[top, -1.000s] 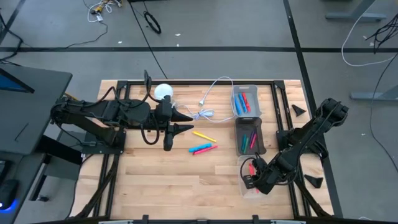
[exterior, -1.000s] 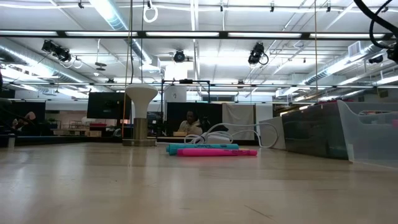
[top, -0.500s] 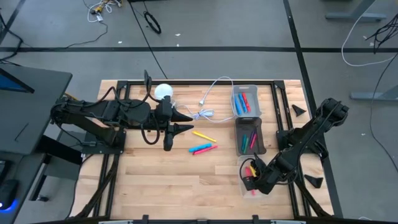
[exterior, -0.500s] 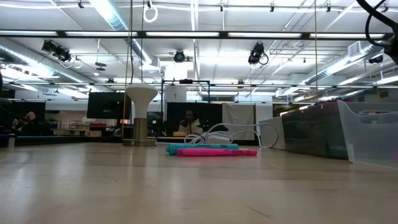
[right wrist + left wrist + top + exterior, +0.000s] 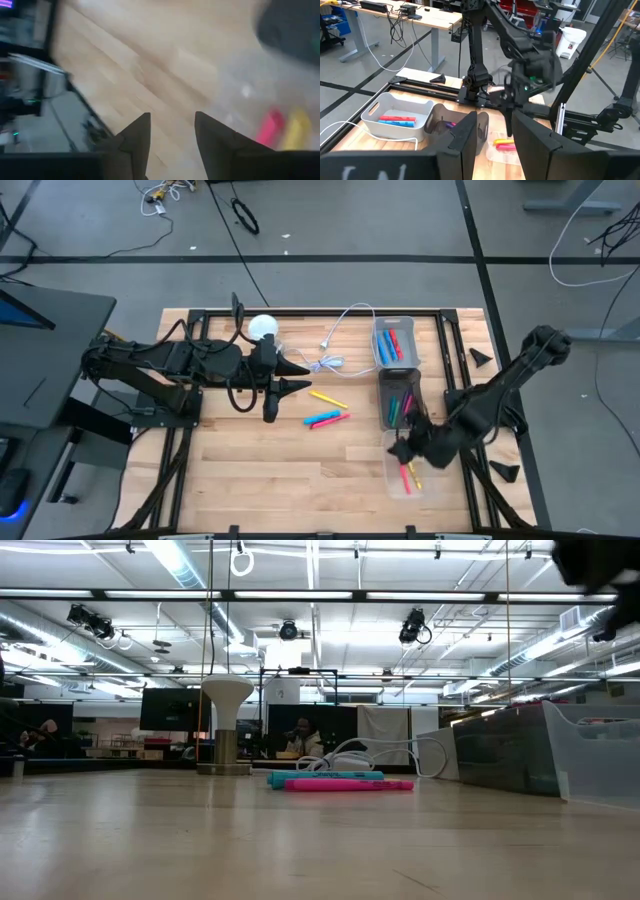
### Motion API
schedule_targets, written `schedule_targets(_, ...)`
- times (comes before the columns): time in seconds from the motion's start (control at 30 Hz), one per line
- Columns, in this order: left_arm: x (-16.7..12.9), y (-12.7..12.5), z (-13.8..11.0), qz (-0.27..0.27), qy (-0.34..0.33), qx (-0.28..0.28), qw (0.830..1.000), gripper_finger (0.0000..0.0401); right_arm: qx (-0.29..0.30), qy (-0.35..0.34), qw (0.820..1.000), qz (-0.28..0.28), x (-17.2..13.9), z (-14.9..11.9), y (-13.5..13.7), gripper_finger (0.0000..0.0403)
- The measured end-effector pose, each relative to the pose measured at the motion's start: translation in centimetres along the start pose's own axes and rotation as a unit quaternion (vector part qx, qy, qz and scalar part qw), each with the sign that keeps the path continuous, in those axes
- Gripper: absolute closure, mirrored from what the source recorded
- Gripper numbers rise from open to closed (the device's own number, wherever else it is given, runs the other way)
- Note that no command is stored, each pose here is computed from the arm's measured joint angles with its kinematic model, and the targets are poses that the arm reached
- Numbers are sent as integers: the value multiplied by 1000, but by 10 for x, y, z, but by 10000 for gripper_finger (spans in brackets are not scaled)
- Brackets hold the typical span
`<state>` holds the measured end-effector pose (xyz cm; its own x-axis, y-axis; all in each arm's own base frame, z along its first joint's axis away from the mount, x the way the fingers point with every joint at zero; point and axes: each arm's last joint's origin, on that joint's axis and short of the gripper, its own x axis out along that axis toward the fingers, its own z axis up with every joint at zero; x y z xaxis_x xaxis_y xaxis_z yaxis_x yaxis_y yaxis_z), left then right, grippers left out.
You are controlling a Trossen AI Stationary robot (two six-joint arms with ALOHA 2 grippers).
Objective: Pick & Place Markers
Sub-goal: Put the yellow pen into the transparent bin
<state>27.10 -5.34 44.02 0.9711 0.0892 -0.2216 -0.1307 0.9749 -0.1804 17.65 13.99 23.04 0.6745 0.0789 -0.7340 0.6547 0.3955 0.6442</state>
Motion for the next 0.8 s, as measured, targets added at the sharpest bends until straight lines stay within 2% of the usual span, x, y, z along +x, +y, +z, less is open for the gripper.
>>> schedule_targets(0.13,0,0,0,0,-1,0,1000,273,-63,-47,995,62,-9,28,13,250)
schedule_targets(0.27,0,0,0,2,-2,-12,1000,273,-127,-112,975,142,-15,59,30,250)
schedule_targets(0.47,0,0,1,4,-6,-25,1000,273,-198,-209,914,286,-28,101,58,250)
schedule_targets(0.57,0,0,2,3,-12,-39,999,273,-218,-253,880,337,-37,117,66,252)
schedule_targets(0.63,0,0,3,2,-15,-40,999,273,-227,-277,862,359,-42,125,69,255)
schedule_targets(0.8,0,-1,4,-1,-23,-49,999,273,-267,-299,835,378,-60,140,87,260)
